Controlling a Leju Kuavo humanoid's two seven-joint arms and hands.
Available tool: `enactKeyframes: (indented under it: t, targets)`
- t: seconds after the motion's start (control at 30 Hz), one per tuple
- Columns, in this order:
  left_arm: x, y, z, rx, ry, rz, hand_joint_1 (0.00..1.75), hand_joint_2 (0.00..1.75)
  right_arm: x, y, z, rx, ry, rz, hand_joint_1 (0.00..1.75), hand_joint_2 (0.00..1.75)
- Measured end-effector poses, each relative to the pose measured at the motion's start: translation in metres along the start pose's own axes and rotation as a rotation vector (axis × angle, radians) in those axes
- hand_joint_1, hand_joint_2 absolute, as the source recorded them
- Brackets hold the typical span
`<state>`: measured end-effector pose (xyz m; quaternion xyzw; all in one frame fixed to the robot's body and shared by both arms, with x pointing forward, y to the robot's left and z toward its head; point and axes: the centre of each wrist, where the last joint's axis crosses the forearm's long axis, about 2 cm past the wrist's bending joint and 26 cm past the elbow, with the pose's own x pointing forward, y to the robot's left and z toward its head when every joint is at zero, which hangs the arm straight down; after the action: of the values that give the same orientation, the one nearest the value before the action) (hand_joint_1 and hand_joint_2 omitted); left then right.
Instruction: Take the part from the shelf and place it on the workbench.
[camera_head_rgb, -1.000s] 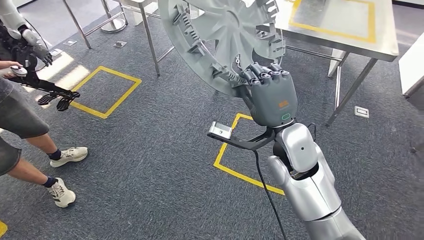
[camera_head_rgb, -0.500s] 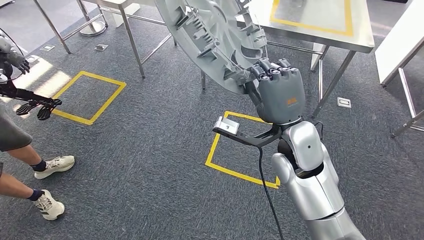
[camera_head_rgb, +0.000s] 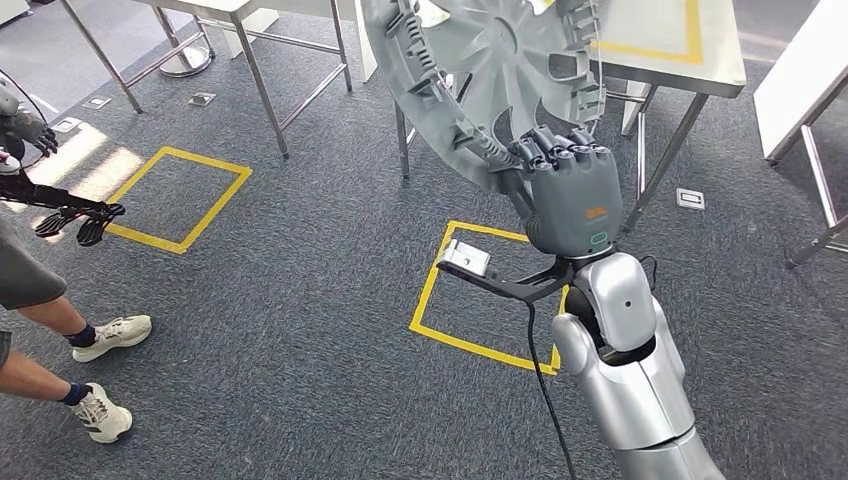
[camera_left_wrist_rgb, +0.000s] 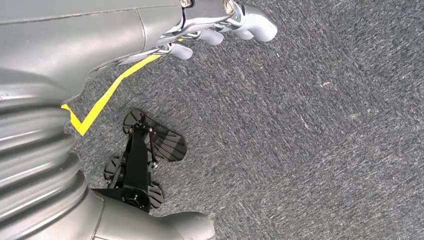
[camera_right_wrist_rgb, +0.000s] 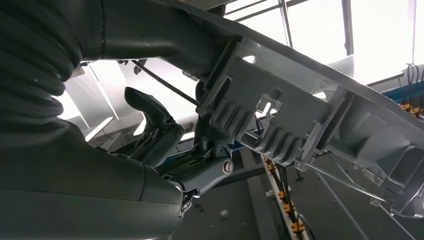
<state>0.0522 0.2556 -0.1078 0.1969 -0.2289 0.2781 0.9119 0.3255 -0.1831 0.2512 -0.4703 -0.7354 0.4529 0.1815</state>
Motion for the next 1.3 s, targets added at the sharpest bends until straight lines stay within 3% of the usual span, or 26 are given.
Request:
enactKeyframes:
  t: [1.3]
  targets:
    - [0.0015, 0.0010, -0.0013, 0.004, -0.018, 0.008, 0.00, 1.75, -0.0052, -0.0093, 0.0054, -0.060, 0.047, -0.014, 1.75, 1.75]
